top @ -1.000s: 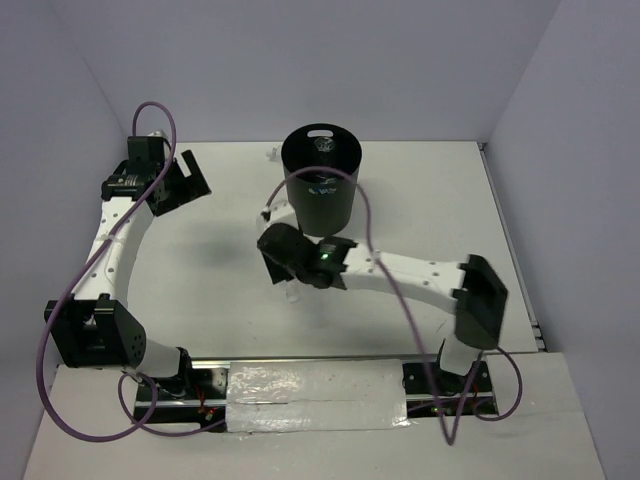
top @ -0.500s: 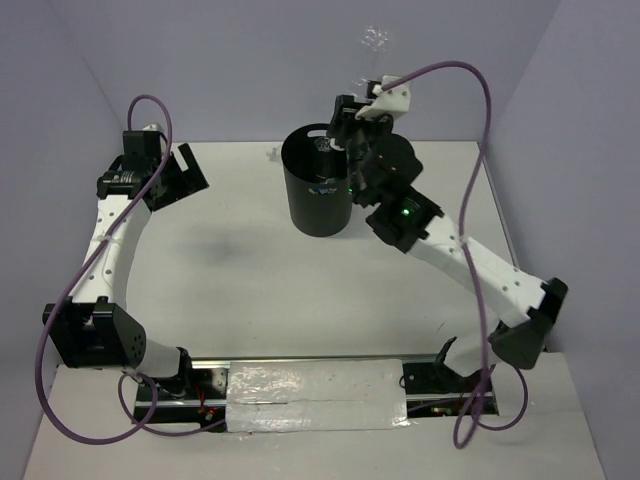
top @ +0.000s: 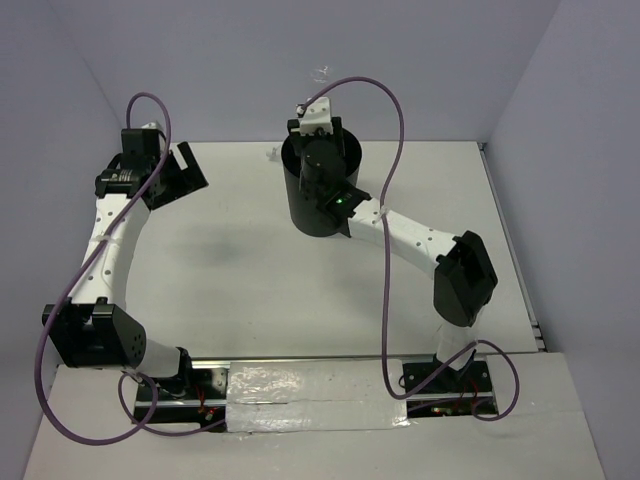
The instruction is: Put the plastic bottles in the bin
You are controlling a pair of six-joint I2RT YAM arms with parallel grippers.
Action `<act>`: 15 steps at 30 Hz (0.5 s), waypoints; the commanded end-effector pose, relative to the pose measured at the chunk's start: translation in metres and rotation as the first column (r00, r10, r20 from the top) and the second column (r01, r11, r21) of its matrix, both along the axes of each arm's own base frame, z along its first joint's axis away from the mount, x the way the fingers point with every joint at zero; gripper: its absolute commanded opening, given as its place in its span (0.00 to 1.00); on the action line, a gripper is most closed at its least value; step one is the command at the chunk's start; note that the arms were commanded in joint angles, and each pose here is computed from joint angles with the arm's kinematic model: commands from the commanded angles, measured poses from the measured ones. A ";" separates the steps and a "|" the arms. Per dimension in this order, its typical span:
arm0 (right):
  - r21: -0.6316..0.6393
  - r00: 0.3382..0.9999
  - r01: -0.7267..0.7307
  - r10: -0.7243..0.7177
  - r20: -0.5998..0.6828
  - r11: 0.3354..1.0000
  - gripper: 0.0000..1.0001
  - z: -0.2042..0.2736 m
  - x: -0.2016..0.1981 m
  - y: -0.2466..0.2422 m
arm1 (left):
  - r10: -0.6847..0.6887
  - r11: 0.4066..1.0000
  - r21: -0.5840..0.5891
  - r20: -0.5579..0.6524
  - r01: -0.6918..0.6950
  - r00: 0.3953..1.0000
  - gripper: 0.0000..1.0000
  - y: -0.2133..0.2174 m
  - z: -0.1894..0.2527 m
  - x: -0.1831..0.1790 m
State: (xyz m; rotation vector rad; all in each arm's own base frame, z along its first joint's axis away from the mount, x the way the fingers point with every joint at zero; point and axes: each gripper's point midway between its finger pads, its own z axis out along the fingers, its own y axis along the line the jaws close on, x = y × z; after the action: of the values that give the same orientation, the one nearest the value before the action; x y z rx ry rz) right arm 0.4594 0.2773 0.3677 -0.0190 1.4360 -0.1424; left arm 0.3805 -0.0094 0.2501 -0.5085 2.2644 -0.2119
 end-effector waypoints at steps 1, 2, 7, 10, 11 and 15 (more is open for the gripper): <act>0.110 0.998 -0.015 0.008 0.060 0.994 0.62 0.022 -0.001 -0.001 | -0.016 1.000 0.019 0.029 0.015 0.999 0.99 0.000 0.012 0.007; 0.113 0.999 -0.016 0.010 0.050 0.993 0.64 0.018 0.000 0.000 | -0.017 1.000 0.016 0.029 0.017 0.999 0.99 -0.001 0.011 0.008; 0.130 0.999 -0.036 0.036 0.007 0.991 0.85 0.002 -0.006 0.002 | -0.021 1.000 0.001 0.037 0.021 0.999 0.99 -0.003 0.014 0.011; 0.120 0.998 -0.058 0.057 0.015 0.991 0.93 0.009 -0.015 0.002 | -0.032 0.999 -0.030 0.052 0.034 0.998 0.99 -0.009 0.018 0.017; 0.124 0.998 -0.054 0.051 0.022 0.991 0.93 0.015 -0.018 -0.002 | -0.041 0.998 -0.045 0.052 0.044 0.998 0.99 -0.012 0.017 0.019; 0.139 0.997 -0.061 0.054 0.052 0.988 0.95 0.039 -0.035 -0.013 | -0.056 0.993 -0.094 0.083 0.064 0.995 0.99 -0.024 0.027 0.035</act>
State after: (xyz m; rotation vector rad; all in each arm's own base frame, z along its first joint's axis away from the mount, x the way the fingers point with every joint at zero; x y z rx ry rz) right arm 0.4508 0.2826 0.3437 -0.0277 1.4893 -0.0830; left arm 0.3965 -0.0189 0.2495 -0.4997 2.2810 -0.2747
